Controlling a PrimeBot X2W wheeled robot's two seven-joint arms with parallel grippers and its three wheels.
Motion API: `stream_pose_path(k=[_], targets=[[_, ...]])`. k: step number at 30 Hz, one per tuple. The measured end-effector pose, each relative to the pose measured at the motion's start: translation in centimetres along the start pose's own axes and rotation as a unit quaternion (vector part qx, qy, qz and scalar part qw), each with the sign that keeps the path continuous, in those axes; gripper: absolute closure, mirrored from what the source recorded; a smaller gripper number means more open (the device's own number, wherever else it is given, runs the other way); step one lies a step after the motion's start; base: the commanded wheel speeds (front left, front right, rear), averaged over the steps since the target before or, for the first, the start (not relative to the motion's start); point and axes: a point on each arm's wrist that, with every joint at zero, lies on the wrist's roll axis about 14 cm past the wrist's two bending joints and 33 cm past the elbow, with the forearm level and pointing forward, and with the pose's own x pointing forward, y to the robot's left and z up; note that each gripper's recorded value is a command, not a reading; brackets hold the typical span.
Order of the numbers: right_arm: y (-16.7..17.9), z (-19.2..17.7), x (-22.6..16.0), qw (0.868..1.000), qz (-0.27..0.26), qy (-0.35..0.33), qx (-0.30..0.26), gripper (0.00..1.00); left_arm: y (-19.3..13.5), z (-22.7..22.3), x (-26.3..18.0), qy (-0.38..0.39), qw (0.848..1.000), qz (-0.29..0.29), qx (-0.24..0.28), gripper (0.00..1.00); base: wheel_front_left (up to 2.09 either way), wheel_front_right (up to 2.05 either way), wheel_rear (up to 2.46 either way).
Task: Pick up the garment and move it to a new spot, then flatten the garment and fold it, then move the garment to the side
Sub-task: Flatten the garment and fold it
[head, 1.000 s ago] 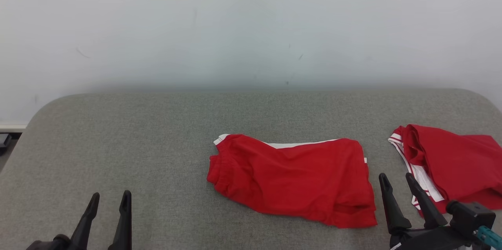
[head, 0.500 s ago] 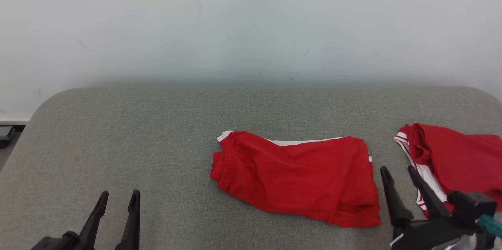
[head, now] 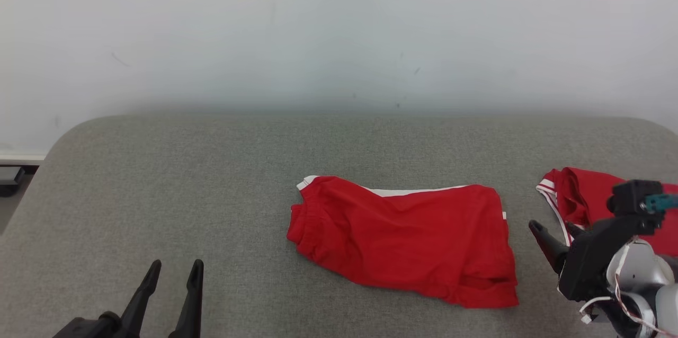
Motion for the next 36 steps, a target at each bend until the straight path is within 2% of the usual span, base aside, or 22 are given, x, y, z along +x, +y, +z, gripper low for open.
stream_pose_path(k=[3,5,9,17,23,36], targets=[[-0.1,-1.3,0.2,0.997,-0.012,0.08,-0.018,0.0,-0.2,-0.1,-0.1,0.003,1.0,-0.004,-0.002,0.0,0.0,0.0,0.0],[0.4,-2.9,0.0,0.987,-0.012,0.158,-0.032,0.0,-0.3,0.1,0.0,0.0,1.0,-0.005,-0.003,0.0,0.0,0.0,0.0],[-0.1,-1.6,0.5,0.982,-0.034,0.182,-0.041,0.0,-0.4,0.0,-0.2,0.001,1.0,-0.006,-0.007,0.0,0.0,0.0,0.0],[-1.8,-3.2,2.5,0.963,-0.07,0.258,-0.016,0.0,-0.2,-0.4,-0.3,0.008,1.0,-0.003,-0.009,0.0,0.0,0.0,0.0],[-2.0,-3.9,5.0,0.956,-0.079,0.282,0.007,0.0,0.3,-0.5,-0.2,0.011,1.0,0.0,-0.002,0.0,0.0,0.0,0.0],[-0.5,-9.5,9.3,0.932,-0.073,0.352,0.038,0.0,2.3,-1.0,-0.6,0.022,0.999,0.032,0.004,0.0,0.0,0.0,0.0]])
